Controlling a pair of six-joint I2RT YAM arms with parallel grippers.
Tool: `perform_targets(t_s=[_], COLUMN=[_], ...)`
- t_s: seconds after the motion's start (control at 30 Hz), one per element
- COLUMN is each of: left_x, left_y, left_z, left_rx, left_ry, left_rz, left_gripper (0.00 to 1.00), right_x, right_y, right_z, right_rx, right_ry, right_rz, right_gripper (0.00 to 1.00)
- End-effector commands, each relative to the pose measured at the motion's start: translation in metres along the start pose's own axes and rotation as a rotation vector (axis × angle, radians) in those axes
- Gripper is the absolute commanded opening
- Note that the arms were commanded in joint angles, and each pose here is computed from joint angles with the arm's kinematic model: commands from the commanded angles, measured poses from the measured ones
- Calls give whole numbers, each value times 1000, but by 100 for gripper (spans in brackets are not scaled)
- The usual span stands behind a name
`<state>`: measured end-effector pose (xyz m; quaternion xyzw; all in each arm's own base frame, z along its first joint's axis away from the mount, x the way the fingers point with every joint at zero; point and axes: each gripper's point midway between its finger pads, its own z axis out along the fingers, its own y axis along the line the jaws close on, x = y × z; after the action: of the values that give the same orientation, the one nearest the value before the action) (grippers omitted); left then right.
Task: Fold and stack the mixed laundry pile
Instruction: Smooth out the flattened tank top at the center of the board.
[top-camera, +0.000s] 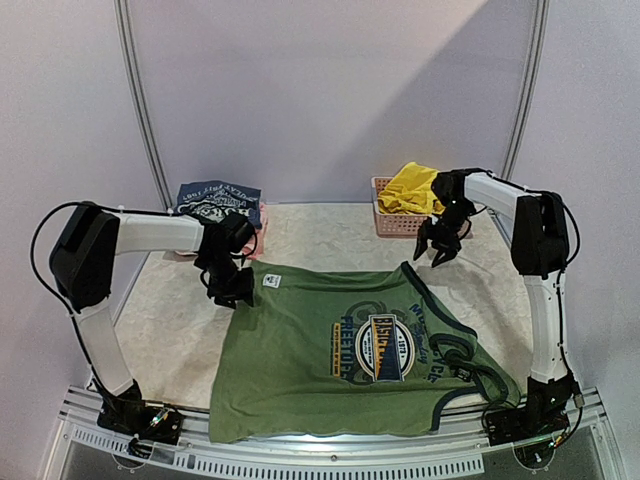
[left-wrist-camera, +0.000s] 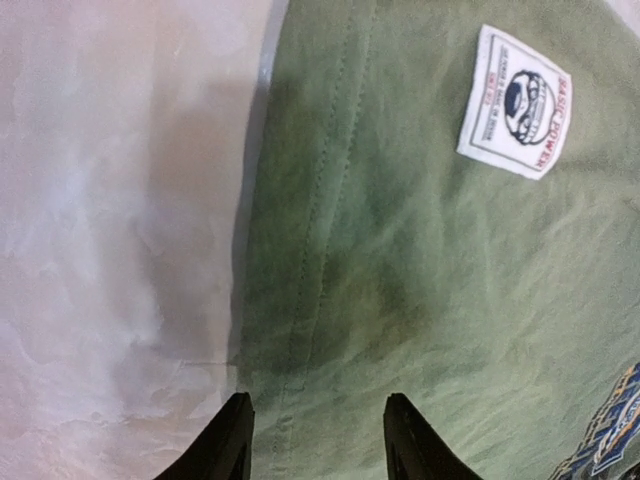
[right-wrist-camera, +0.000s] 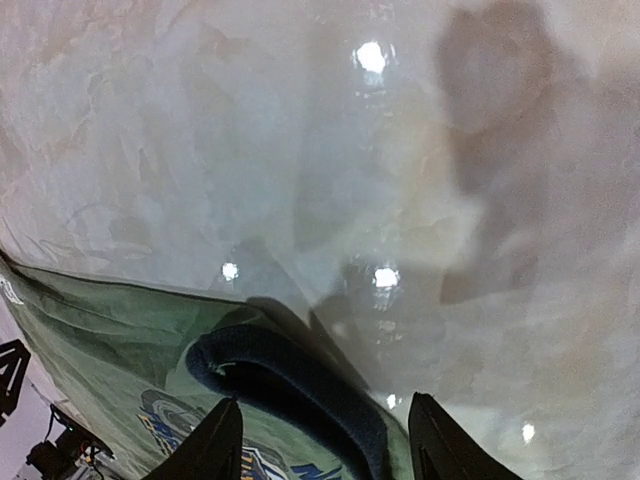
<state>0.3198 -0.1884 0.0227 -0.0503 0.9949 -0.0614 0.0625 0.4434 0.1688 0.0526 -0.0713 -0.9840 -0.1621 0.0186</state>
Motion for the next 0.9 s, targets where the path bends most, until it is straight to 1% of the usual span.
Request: perform_targets(t_s=[0.0,0.17,0.33,0.6,0.87], left_x=[-3,0,7,19,24], left_y=[-6,-5,-1,8,14], left_z=[-20,-27,-32,-37,-41], left_rx=[15,19,27,26,13], left_ry=[-33,-38,-42,-45,-48], left_rz=[34,58,67,81,94], left_gripper=[45,45,45,45,45], right_x=[11,10,7,8,3], right_y=[17,28,36,35,48], right_z=[-19,-13,-7,12,25], right_rx=[77,109,152,210,194], right_ry=[-53,-63,-70,-55,-61], right_rz=[-56,-64,-81,-74,-86], right_gripper=[60,64,64,56,54])
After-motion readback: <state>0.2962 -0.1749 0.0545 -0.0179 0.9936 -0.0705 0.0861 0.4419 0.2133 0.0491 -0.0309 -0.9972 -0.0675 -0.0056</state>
